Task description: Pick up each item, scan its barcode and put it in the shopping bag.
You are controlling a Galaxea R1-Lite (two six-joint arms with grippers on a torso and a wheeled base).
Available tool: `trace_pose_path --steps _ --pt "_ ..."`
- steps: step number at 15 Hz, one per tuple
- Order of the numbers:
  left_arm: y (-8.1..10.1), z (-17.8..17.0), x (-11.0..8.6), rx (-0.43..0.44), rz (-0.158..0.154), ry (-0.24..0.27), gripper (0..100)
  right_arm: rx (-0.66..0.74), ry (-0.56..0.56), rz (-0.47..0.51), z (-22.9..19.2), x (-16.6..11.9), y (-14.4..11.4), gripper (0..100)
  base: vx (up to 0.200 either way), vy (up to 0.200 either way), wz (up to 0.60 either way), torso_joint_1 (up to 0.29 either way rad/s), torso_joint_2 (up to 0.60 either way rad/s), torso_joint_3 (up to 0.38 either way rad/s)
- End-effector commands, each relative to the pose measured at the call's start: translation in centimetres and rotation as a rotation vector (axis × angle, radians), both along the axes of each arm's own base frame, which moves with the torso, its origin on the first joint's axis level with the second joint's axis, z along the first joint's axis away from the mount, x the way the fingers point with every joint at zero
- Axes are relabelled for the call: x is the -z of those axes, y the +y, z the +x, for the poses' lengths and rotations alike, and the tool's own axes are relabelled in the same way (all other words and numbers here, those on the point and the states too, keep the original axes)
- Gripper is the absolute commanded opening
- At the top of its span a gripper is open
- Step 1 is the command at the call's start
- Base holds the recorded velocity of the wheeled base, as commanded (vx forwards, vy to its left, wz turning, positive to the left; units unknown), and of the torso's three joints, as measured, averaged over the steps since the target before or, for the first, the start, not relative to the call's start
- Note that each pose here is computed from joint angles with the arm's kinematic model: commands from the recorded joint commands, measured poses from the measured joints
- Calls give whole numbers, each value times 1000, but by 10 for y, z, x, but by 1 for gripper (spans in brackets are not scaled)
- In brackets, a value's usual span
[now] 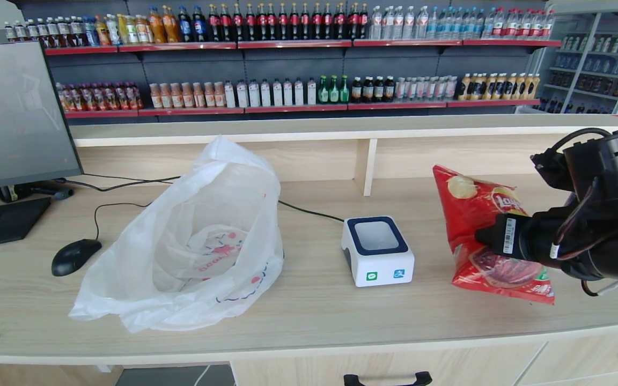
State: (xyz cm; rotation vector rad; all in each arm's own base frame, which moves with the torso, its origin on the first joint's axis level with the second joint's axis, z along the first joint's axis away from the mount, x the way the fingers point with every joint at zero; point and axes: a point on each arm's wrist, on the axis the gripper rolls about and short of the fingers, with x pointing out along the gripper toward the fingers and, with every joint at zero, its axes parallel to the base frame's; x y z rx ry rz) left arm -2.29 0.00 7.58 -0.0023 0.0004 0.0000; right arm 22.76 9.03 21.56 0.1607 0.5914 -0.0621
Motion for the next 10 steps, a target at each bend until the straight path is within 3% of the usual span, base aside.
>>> trace_pose_path --steps 1,10 --pt "0 0 0 0 -1 0 100 -3 -64 26 -17 -16 -7 0 0 0 0 0 0 0" --pt "0 0 0 0 -1 0 100 -129 -234 126 -88 -46 -20 0 0 0 0 0 0 0"
